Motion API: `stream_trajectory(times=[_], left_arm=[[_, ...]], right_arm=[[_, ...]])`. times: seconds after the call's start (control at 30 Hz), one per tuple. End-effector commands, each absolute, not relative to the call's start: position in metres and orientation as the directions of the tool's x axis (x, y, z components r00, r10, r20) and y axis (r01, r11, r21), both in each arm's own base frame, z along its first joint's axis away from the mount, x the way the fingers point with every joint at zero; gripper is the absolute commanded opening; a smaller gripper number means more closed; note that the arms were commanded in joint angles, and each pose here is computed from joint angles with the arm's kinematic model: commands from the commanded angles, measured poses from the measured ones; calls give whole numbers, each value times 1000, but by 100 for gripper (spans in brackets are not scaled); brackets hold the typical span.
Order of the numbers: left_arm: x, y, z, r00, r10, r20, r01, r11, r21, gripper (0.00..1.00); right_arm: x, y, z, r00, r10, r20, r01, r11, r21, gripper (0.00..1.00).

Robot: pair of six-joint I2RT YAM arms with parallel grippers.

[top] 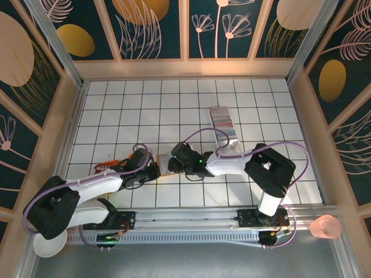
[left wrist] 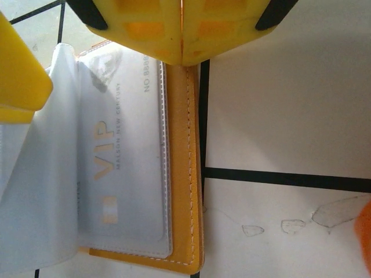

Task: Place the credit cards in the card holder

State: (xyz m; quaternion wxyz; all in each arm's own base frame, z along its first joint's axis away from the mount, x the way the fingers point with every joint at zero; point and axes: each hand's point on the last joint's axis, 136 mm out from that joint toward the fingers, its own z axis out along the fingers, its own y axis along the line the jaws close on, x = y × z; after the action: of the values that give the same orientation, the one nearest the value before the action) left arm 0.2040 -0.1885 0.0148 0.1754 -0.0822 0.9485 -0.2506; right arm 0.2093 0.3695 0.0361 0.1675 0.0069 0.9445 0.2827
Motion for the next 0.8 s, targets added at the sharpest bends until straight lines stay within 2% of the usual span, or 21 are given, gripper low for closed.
stream_trajectory(times=[0.0,0.5,0.77], left_arm=[[199,-184,8,-928,-238,-286,-73,871,-486,7],[199,-182,11,-920,-256,-297,-77,862,-501,6],[198,-179,11,-915,-264,-305,-81,861,-502,6]], right_arm=[[211,387,46,-938,130,-321,-90,804,587,38],[208,415,61,-941,148,-305,-110,716,689,38],[218,433,114,-909,170,-379,-192,637,746,38]])
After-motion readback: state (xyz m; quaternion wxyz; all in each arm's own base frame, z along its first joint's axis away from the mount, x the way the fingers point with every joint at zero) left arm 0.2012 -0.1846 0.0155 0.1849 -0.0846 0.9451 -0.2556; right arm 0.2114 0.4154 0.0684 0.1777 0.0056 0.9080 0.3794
